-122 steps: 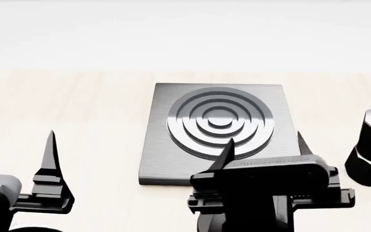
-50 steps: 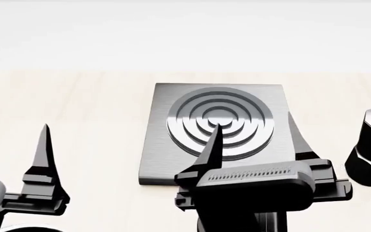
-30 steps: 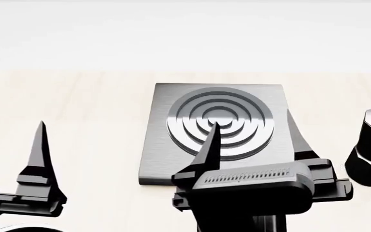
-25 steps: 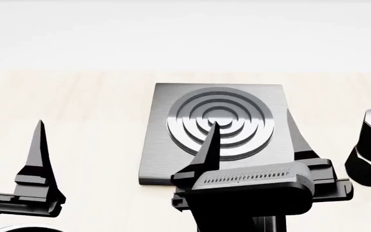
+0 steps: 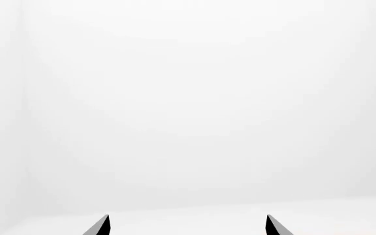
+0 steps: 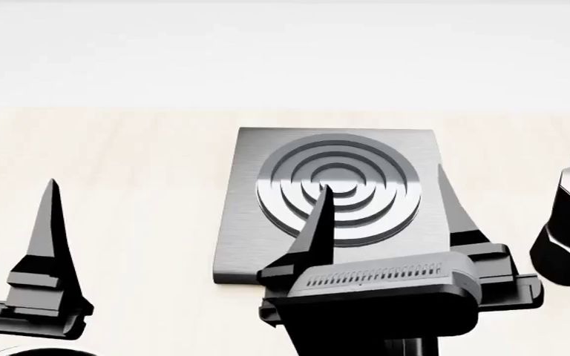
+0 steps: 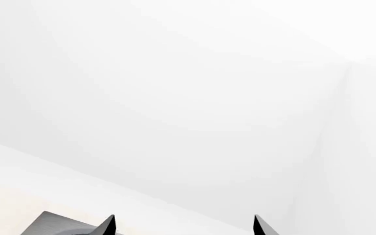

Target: Turn on the stove.

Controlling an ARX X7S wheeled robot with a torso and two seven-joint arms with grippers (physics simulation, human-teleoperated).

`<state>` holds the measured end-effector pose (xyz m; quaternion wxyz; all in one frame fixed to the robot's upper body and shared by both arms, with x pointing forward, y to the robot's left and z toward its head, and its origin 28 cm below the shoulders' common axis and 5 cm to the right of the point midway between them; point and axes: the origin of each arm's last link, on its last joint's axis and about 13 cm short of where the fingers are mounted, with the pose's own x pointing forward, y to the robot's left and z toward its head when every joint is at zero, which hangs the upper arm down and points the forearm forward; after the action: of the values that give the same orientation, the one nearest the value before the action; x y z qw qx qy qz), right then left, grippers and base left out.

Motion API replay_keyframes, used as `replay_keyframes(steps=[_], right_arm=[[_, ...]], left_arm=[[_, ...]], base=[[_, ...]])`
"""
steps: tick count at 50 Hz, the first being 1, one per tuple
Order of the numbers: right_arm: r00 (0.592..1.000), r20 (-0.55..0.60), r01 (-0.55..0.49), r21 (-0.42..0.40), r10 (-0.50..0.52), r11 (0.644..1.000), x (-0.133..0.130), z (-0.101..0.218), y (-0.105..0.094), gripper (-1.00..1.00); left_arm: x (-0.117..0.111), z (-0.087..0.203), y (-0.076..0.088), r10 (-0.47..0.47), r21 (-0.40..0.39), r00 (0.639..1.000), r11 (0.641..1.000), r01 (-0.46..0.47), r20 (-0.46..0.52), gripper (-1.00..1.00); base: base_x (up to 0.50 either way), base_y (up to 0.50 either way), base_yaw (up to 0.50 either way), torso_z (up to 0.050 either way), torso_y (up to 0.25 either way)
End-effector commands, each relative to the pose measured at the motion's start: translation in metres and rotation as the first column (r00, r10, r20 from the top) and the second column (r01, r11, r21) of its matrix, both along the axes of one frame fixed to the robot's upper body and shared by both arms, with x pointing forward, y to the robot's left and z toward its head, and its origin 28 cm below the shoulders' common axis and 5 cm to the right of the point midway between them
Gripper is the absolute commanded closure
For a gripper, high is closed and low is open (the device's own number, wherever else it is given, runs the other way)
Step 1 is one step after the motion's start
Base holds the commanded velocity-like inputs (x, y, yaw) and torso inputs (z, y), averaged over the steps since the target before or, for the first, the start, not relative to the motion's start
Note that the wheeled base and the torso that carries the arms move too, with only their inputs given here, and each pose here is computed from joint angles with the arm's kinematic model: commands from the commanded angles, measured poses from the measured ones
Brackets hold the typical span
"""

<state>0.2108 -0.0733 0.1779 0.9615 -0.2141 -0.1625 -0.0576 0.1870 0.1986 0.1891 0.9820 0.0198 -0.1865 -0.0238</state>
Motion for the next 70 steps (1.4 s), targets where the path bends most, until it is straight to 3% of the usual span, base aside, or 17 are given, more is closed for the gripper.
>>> replay_keyframes(steps=[1, 70], right_arm=[[1.000, 0.006, 0.000, -0.005, 0.000, 1.000, -0.003, 0.003, -0.001, -1.00], [0.998, 0.054, -0.032, -0.022, 0.033, 0.999, -0.013, 0.013, 0.003, -1.00]], left_arm=[[-0.005, 0.005, -0.001, -0.009, 0.003, 1.000, 1.000, 0.009, 0.017, -1.00], [-0.030, 0.028, -0.003, -0.029, -0.010, 0.994, 0.999, 0.030, 0.110, -1.00]], base=[[0.00, 0.00, 0.00, 0.000, 0.000], [0.00, 0.00, 0.00, 0.000, 0.000]])
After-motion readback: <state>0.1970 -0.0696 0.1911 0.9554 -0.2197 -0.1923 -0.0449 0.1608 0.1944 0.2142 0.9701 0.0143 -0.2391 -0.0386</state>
